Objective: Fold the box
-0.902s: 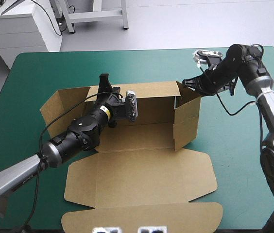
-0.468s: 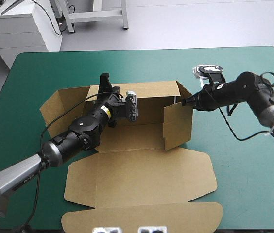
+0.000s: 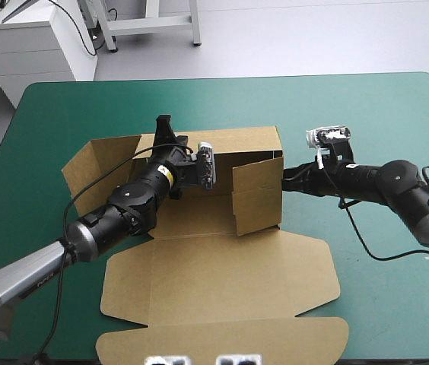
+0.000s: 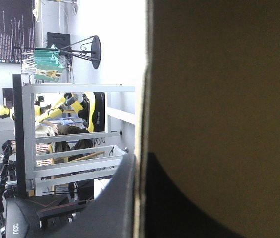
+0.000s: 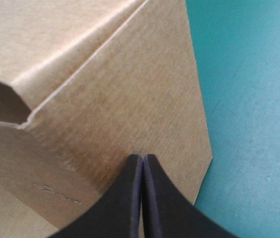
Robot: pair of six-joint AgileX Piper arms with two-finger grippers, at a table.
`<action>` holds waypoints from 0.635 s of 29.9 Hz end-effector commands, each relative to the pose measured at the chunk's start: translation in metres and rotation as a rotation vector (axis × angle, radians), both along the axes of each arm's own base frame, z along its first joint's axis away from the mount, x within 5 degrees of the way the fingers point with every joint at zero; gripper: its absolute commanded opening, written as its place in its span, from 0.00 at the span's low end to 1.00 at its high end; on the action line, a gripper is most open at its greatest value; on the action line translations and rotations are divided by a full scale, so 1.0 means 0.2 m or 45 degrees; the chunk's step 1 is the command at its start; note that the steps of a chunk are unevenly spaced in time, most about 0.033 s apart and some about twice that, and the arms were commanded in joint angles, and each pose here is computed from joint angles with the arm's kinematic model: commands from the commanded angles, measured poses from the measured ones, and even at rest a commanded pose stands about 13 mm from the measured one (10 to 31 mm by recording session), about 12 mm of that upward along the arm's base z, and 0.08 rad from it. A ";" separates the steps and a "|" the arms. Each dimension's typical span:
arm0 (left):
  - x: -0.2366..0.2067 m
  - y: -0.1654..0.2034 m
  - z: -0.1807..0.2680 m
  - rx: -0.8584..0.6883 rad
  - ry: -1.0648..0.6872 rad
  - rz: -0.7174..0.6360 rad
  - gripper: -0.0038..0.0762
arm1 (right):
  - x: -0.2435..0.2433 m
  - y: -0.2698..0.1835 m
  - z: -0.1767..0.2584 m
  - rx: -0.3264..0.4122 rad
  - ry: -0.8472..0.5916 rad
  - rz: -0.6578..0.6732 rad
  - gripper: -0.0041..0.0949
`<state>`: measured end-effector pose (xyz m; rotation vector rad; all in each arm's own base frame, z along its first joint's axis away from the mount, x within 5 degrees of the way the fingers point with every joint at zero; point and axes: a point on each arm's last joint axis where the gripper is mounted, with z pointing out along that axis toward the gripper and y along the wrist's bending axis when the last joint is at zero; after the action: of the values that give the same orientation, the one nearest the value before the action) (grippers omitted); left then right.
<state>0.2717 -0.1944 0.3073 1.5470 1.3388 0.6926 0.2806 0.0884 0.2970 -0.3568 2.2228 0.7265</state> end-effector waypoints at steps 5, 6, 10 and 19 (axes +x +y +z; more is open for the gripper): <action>-0.02 0.01 0.13 -0.049 -0.093 -0.002 0.04 | -0.05 0.18 0.11 0.038 -0.198 0.044 0.03; -0.02 0.01 0.13 -0.049 -0.093 -0.002 0.04 | -0.06 0.20 0.12 0.024 -0.216 0.050 0.03; -0.02 0.01 0.13 -0.049 -0.093 -0.002 0.04 | -0.09 0.29 0.12 -0.003 -0.272 0.081 0.03; -0.02 0.01 0.13 -0.049 -0.093 -0.002 0.04 | -0.13 0.36 0.12 0.015 -0.260 0.145 0.03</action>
<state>0.2740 -0.1886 0.3073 1.5315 1.3757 0.7403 0.2616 0.1559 0.3004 -0.5483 2.0867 0.6846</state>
